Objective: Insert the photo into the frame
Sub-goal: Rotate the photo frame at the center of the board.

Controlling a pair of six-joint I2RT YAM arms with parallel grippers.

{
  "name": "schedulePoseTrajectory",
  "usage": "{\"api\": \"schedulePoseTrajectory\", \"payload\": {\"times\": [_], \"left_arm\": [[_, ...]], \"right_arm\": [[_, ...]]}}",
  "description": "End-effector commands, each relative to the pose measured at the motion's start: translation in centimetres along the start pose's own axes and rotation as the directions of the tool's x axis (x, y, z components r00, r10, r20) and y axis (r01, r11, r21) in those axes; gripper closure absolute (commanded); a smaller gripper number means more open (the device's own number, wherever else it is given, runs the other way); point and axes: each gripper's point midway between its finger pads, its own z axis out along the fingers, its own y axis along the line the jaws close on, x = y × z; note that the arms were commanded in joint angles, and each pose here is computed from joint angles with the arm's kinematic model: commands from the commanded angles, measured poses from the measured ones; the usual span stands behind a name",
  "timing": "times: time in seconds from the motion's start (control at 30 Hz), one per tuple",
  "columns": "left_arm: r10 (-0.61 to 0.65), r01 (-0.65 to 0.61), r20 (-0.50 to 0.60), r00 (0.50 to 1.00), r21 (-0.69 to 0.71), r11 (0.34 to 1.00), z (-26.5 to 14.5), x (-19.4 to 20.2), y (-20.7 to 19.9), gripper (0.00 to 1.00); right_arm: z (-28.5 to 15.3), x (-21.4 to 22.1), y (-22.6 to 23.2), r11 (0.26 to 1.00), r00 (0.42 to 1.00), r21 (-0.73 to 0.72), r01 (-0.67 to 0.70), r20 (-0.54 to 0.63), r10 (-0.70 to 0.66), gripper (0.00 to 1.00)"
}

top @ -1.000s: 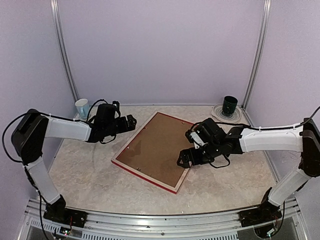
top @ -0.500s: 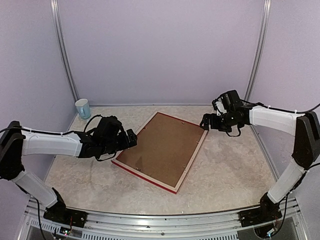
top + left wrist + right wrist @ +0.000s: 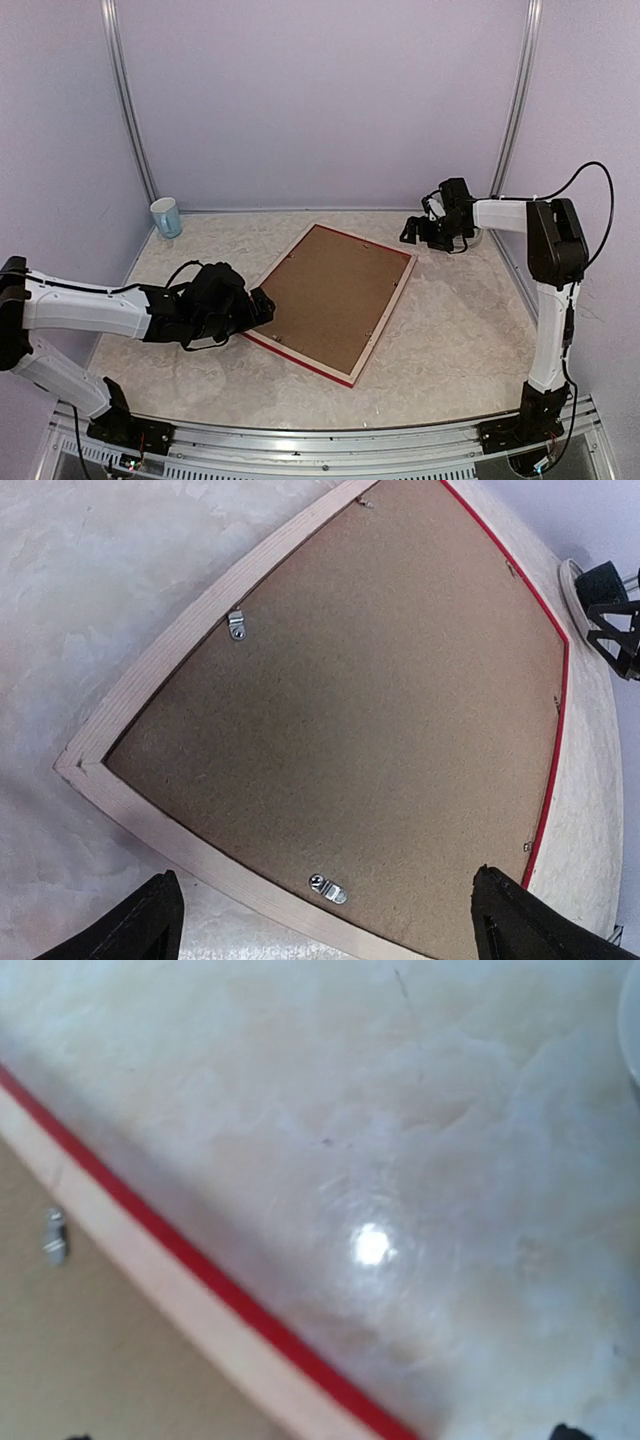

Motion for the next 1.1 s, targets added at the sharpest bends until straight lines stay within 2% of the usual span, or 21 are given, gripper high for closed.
{"api": "schedulePoseTrajectory", "payload": {"times": [0.0, 0.23, 0.5, 1.07], "left_arm": [[-0.032, 0.030, -0.054, 0.998, -0.043, 0.999, 0.3, 2.5, 1.8, 0.01], [-0.050, 0.048, -0.104, 0.993, -0.017, 0.999, 1.1, 4.3, 1.7, 0.01], [-0.056, 0.054, -0.120, 0.991, -0.021, 0.998, 3.0, 5.7, 1.7, 0.01], [-0.041, 0.037, -0.087, 0.995, -0.049, 0.998, 6.1, 3.6, 3.0, 0.01]], "right_arm": [[1.2, -0.9, 0.5, 0.994, 1.000, -0.107, 0.004, -0.006, -0.004, 0.01], [3.2, -0.4, 1.5, 0.978, 1.000, -0.207, -0.010, -0.027, 0.004, 0.01], [4.9, 2.7, 1.5, 0.966, 0.997, -0.257, -0.035, -0.078, 0.015, 0.01], [-1.0, 8.9, 3.0, 0.967, 0.996, -0.253, -0.003, -0.088, -0.020, 0.01]]}}
